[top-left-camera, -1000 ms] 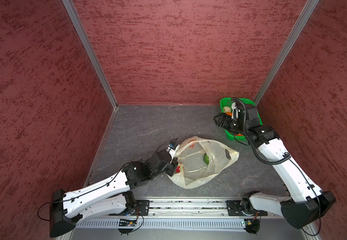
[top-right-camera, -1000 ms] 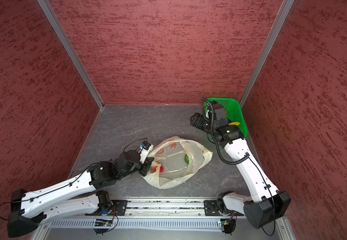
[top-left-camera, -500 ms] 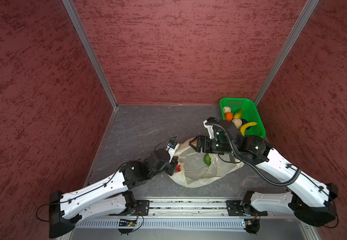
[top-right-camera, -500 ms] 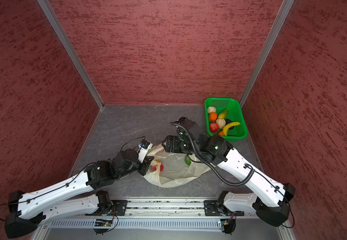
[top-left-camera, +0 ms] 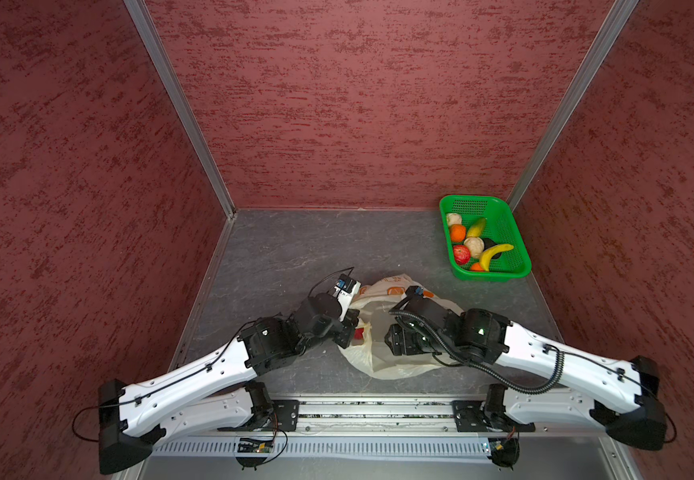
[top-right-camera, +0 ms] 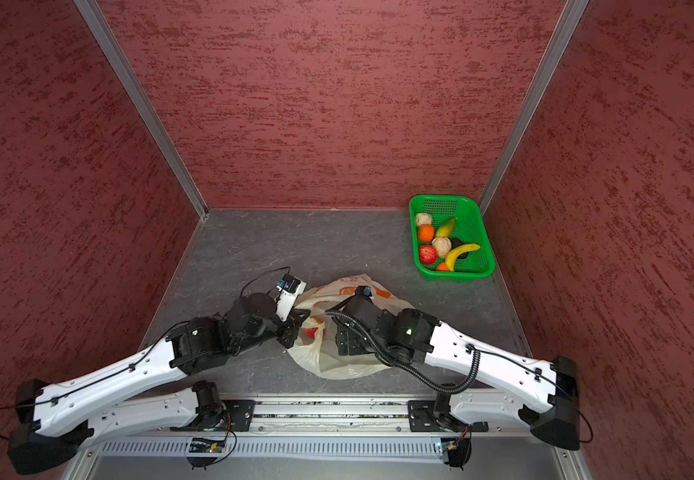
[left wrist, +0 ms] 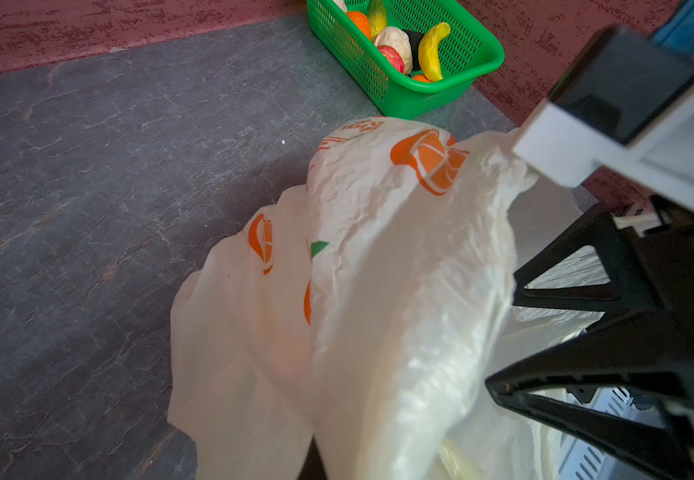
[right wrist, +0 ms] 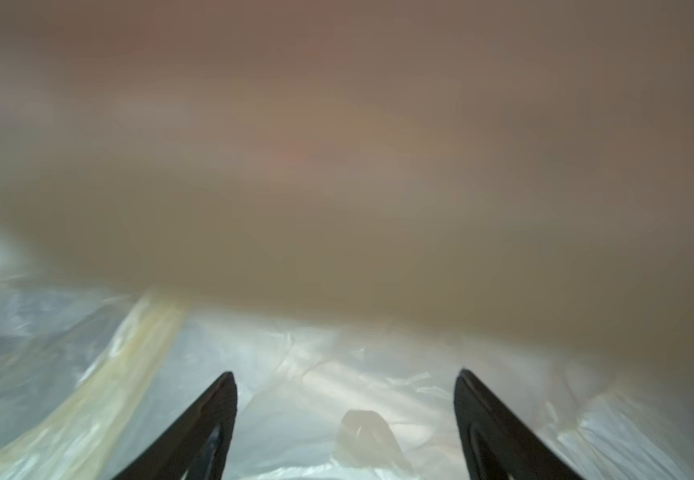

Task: Untie the knot of the plastic bag and take out the fruit
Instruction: 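Move the right gripper back into the bag mouth toward the lime, then close the right gripper on the green lime inside the bag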

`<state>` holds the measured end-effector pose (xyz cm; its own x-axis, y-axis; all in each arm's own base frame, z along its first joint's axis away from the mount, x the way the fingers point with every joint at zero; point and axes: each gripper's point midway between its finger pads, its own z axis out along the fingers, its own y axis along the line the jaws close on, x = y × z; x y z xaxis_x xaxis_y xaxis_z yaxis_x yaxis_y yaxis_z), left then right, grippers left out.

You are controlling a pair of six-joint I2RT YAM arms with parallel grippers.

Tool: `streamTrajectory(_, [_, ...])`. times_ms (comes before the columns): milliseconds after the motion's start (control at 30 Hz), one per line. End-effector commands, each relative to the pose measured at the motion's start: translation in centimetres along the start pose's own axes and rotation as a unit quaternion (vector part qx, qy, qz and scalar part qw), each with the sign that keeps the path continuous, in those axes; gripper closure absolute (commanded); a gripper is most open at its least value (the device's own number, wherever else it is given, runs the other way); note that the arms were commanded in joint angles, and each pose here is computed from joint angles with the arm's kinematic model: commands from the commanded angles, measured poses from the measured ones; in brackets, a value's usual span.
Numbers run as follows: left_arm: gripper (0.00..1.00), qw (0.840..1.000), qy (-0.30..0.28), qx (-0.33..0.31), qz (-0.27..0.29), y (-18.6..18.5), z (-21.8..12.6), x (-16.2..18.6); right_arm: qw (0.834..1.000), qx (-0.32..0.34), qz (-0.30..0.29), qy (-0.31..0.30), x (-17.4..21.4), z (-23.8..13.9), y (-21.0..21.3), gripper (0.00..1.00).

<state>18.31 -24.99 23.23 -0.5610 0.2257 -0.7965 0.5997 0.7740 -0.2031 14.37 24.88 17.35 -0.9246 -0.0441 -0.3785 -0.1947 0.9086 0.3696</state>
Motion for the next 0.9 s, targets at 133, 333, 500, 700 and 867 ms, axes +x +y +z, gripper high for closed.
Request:
streamTrajectory(133, [1.00, 1.000, 0.003, 0.012, -0.011, -0.9, -0.2, -0.9, 0.999, 0.002, 0.009, -0.051, -0.7, 3.1, -0.4, 0.19])
streamTrajectory(333, [1.00, 1.000, 0.013, 0.012, -0.011, -1.1, 0.3, -1.0, 0.998, -0.013, -0.038, -0.042, 1.8, 3.2, 1.5, 0.19])
streamTrajectory(500, [1.00, 1.000, 0.020, 0.005, -0.010, -1.0, 0.7, -0.7, 0.997, -0.032, -0.061, -0.039, 3.5, 2.2, 3.2, 0.19])
streamTrajectory(700, [1.00, 1.000, 0.014, 0.008, -0.007, -1.2, 0.7, -1.1, 0.999, -0.014, -0.047, -0.021, 4.5, 3.8, 1.8, 0.13])
streamTrajectory(867, [1.00, 1.000, 0.011, 0.027, -0.002, -1.8, 0.2, -1.0, 0.999, -0.015, 0.019, -0.022, 3.3, 4.6, -0.9, 0.13])
